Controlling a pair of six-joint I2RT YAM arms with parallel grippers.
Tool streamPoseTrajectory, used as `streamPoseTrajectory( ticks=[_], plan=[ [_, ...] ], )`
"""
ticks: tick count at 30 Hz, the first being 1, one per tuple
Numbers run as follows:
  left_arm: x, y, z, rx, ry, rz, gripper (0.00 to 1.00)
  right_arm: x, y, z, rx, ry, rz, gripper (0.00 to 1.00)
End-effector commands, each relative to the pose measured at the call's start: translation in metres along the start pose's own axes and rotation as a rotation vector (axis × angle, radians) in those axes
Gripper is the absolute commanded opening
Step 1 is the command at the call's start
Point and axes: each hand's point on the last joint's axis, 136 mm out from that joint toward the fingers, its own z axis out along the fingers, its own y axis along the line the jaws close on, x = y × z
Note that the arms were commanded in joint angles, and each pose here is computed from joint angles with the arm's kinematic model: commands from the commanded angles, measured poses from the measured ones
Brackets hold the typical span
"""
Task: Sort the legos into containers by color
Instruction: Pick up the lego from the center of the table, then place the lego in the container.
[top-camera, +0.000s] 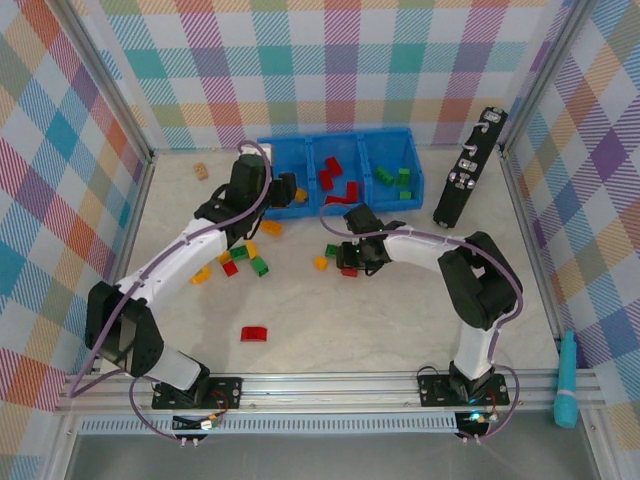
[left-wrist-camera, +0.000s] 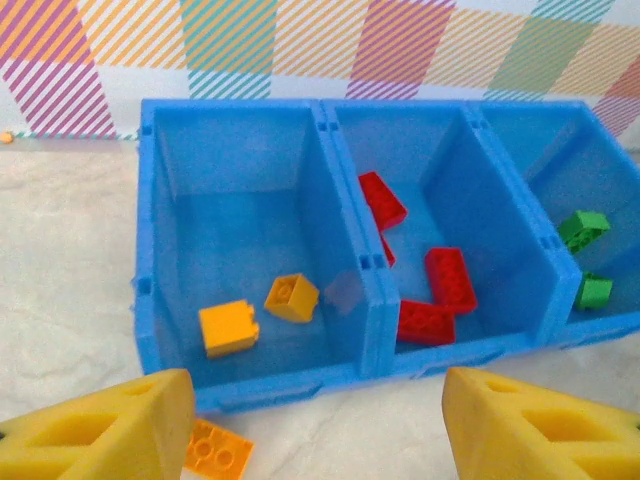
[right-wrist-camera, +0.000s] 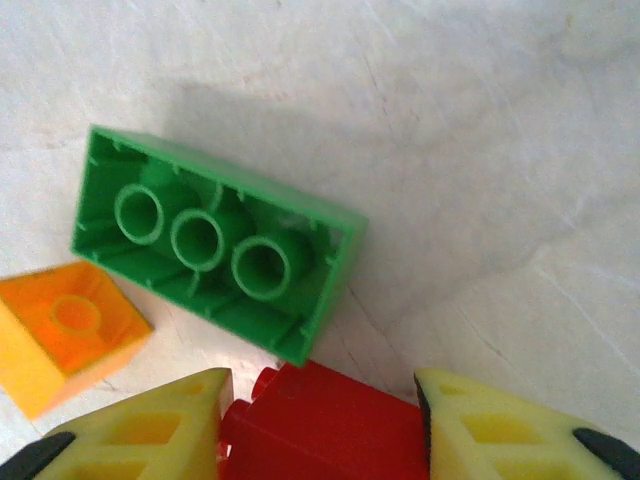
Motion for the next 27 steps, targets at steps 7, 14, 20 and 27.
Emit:
streamPoseTrajectory(
  ticks=[7, 14, 20, 27],
  plan=[
    [0.007, 0.026, -0.023, -0.062, 0.008, 0.032, 0.67, -0.017, 0.001, -0.068, 0.048, -0.042, -0.09, 0.39],
    [0.034, 0.05, -0.044, -0.107, 0.079, 0.037, 0.68, -0.106, 0.012, -0.117, 0.075, -0.263, -0.195, 0.4],
    [0.056, 0.064, -0.075, -0.117, 0.137, 0.057, 0.69, -0.184, 0.02, -0.114, 0.052, -0.4, -0.234, 0.4],
    [0.102, 0.05, -0.096, 0.015, 0.249, -0.041, 0.68, -0.238, 0.033, -0.078, 0.025, -0.453, -0.281, 0.4]
  ],
)
